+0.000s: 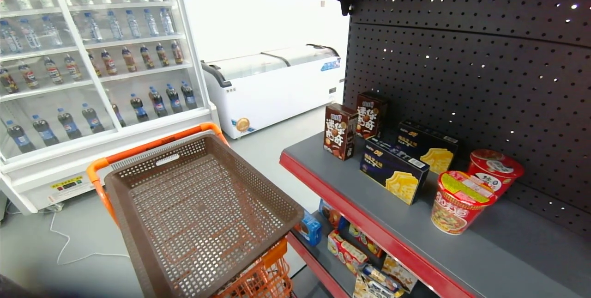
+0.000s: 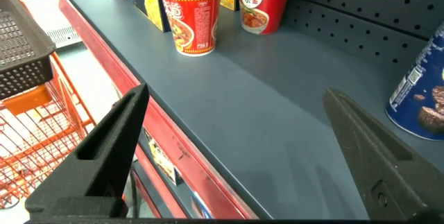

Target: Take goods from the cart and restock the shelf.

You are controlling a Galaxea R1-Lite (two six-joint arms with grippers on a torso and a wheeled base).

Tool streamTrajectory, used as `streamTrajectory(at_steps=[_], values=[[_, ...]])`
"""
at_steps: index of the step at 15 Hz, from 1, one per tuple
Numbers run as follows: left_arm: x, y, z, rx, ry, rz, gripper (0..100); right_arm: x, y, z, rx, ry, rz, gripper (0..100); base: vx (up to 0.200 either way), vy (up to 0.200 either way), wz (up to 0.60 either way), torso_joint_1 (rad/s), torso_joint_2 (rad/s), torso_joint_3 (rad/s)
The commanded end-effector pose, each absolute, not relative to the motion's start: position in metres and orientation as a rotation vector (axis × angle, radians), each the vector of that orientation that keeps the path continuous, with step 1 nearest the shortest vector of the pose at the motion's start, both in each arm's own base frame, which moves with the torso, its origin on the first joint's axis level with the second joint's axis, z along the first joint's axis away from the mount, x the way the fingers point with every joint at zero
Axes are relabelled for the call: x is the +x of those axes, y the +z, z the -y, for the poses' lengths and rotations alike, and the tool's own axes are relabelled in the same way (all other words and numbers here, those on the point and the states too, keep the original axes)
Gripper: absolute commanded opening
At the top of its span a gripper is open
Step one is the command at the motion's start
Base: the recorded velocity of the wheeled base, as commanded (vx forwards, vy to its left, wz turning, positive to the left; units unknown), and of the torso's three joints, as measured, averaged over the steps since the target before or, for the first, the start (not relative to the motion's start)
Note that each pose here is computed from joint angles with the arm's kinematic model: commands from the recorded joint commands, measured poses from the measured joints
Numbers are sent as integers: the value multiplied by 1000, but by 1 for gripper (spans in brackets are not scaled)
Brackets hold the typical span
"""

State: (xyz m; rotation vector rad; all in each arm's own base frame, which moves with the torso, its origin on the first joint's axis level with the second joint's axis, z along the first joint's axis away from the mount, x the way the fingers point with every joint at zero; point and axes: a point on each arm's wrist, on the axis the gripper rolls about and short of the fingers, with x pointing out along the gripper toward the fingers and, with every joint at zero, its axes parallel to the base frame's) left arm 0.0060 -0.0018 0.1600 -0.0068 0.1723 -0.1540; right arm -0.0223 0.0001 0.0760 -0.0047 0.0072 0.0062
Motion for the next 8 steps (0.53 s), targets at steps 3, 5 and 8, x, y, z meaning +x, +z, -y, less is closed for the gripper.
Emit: streamTrajectory(at_steps=[3, 5, 8], values=[[0, 154, 1, -8, -155, -150, 0, -22, 76, 0, -5, 6, -8, 100, 0, 0, -600, 7, 2, 2], [-1, 152, 1, -8, -157, -147, 0, -22, 76, 0, -6, 6, -8, 100, 0, 0, -600, 0, 2, 7], [-3, 149, 1, -13, -158, -141, 0, -22, 76, 0, -6, 6, -8, 100, 0, 0, -600, -1, 5, -2]])
